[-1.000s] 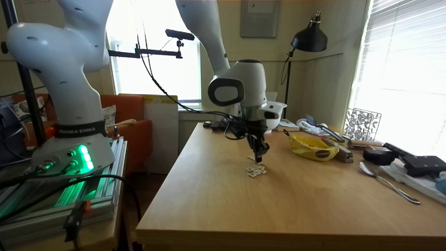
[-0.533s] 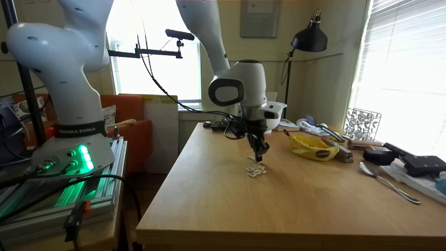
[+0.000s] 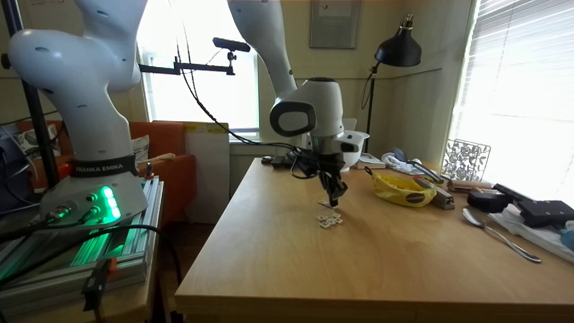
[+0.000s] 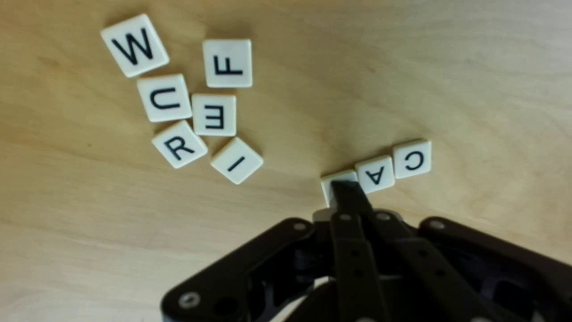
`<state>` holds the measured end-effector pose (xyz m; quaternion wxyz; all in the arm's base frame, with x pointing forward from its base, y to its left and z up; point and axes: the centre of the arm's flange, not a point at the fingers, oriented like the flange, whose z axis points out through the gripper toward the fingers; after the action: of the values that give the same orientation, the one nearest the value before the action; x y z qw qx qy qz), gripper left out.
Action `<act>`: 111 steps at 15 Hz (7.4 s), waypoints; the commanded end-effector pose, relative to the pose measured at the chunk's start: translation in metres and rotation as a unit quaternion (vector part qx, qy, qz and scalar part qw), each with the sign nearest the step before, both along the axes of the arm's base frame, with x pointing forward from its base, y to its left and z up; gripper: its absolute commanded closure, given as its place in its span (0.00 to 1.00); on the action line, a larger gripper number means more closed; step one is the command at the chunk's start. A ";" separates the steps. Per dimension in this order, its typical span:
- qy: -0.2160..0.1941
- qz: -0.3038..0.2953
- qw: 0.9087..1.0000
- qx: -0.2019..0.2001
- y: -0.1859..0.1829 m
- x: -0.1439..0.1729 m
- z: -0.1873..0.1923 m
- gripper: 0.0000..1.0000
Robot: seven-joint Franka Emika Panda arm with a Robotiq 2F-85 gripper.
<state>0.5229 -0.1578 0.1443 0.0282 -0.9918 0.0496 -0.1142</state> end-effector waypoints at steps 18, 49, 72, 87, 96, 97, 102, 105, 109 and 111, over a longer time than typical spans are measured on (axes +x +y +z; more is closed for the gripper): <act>0.041 0.058 0.997 -0.011 0.008 -0.005 -0.025 1.00; 0.013 0.053 0.998 -0.008 0.002 0.003 0.004 0.26; 0.012 0.077 0.997 -0.007 0.014 0.014 -0.010 1.00; 0.069 -0.200 0.977 0.013 0.021 0.008 -0.003 1.00; 0.077 -0.281 0.956 0.033 0.035 0.011 -0.004 1.00; 0.078 -0.287 0.954 0.034 0.036 0.012 -0.004 1.00; 0.082 -0.323 0.942 0.034 0.039 0.013 -0.004 1.00; 0.080 -0.346 0.934 0.032 0.041 0.015 -0.005 1.00; 0.074 -0.374 0.924 0.030 0.042 0.018 -0.006 1.00; 0.071 -0.384 0.920 0.029 0.043 0.020 -0.007 1.00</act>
<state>0.5353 -0.1194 0.1477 0.0086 -0.9113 0.4087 -0.0485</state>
